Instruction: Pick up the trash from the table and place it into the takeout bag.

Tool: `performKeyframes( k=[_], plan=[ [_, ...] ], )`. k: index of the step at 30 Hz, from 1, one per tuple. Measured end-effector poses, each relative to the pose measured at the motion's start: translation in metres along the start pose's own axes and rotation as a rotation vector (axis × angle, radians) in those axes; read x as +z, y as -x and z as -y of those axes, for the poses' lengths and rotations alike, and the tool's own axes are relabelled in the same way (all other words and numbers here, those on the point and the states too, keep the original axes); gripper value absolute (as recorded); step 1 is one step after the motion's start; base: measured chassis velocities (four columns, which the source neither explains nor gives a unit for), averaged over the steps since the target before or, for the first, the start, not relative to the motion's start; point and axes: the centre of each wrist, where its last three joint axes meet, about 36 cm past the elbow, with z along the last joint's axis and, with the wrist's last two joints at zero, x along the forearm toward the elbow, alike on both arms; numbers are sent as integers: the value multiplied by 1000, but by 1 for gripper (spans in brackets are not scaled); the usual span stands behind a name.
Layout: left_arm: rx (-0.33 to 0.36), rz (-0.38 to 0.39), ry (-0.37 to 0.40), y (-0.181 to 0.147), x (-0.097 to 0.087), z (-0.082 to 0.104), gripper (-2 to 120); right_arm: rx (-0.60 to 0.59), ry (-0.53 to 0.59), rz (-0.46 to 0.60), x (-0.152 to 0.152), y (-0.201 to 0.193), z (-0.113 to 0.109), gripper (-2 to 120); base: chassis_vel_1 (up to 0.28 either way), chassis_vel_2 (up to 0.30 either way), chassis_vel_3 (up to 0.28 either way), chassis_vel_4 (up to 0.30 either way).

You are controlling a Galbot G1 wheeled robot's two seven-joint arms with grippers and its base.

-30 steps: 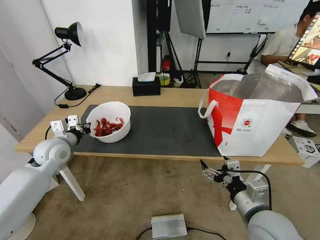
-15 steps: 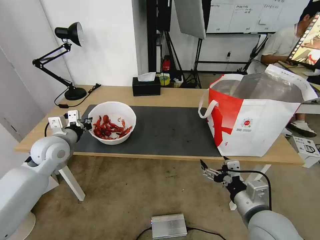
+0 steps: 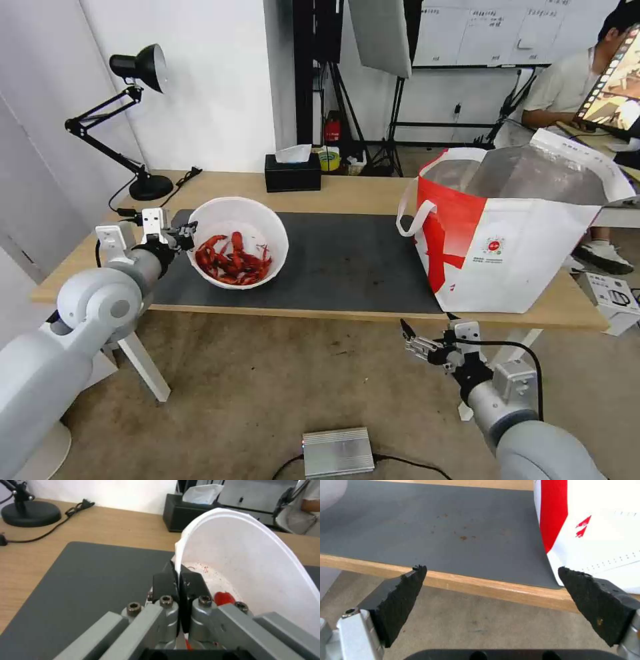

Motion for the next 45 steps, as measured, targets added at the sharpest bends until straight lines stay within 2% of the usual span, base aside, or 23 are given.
performKeyframes(
  k=[22,45],
  plan=[
    [80,20,-46,-5,-16,25,0,0,0,0,0,0,0,100,0,0,0,0],
    [252,62,-190,34,-34,81,0,0,0,0,0,0,0,100,0,0,0,0]
  ],
)
